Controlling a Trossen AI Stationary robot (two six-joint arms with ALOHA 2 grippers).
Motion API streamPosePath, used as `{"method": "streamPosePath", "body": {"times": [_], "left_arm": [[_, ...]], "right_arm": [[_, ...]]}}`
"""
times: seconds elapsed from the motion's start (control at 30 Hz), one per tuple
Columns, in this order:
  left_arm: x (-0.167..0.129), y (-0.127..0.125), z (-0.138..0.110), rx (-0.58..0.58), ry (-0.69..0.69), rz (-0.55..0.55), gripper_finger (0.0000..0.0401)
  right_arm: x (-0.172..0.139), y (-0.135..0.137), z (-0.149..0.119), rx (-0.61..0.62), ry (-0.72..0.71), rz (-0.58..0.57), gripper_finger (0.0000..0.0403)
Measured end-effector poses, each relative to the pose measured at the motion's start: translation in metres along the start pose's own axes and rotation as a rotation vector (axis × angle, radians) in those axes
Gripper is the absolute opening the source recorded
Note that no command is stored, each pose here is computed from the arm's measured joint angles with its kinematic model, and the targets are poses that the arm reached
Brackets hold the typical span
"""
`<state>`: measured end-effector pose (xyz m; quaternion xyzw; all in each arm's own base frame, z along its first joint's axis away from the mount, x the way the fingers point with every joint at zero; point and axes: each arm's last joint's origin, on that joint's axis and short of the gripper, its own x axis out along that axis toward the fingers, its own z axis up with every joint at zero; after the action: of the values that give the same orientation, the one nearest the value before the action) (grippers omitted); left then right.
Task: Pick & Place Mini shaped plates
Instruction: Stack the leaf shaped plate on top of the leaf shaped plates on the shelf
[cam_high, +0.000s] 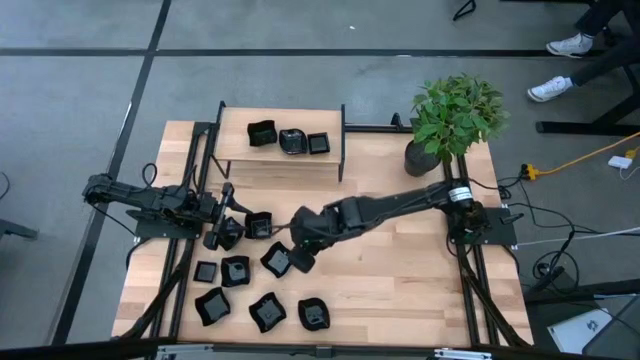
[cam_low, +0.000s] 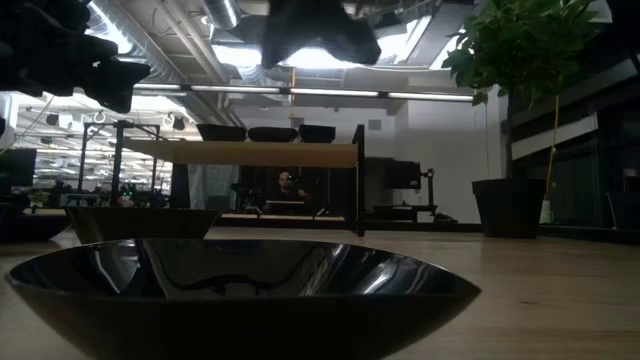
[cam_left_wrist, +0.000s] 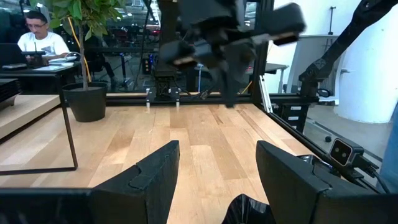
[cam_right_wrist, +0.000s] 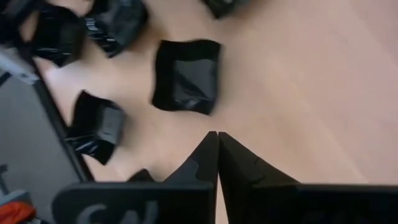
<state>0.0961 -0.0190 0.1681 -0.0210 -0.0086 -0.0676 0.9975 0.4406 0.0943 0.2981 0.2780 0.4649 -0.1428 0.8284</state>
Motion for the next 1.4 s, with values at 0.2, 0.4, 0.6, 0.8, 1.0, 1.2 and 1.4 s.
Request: {"method": "streamPosePath", "body": {"times": [0.2,0.4,0.6,0.8,1.0,1.2,1.4], "left_arm": [[0.000,0.000,0.000,0.000,0.000,0.001,0.0207],[0.000,0.000,0.000,0.000,0.000,0.001,0.0207],[0.000,0.000,0.000,0.000,0.000,0.000,0.0208],[0.000,0.000,0.000,0.000,0.000,0.001,0.0208],[0.000,0.000,0.000,0.000,0.000,0.000,0.0208],[0.000,0.000,0.000,0.000,0.000,0.000,0.0208],[0.000,0.000,0.000,0.000,0.000,0.000,0.0208]], "right_arm": [[0.019,0.008,-0.005,-0.123,-0.014,0.157,0.0012],[0.045,0.005,-0.014,-0.174,-0.032,0.241,0.0012],[0.070,-0.001,-0.025,-0.185,-0.046,0.351,0.0012],[0.083,-0.011,-0.030,-0.123,-0.087,0.333,0.0012],[0.085,-0.018,-0.021,-0.105,-0.110,0.321,0.0012],[0.087,-0.026,-0.021,-0.086,-0.071,0.277,0.0012],[0.088,-0.030,-0.028,0.016,-0.004,0.219,0.0012]]}}
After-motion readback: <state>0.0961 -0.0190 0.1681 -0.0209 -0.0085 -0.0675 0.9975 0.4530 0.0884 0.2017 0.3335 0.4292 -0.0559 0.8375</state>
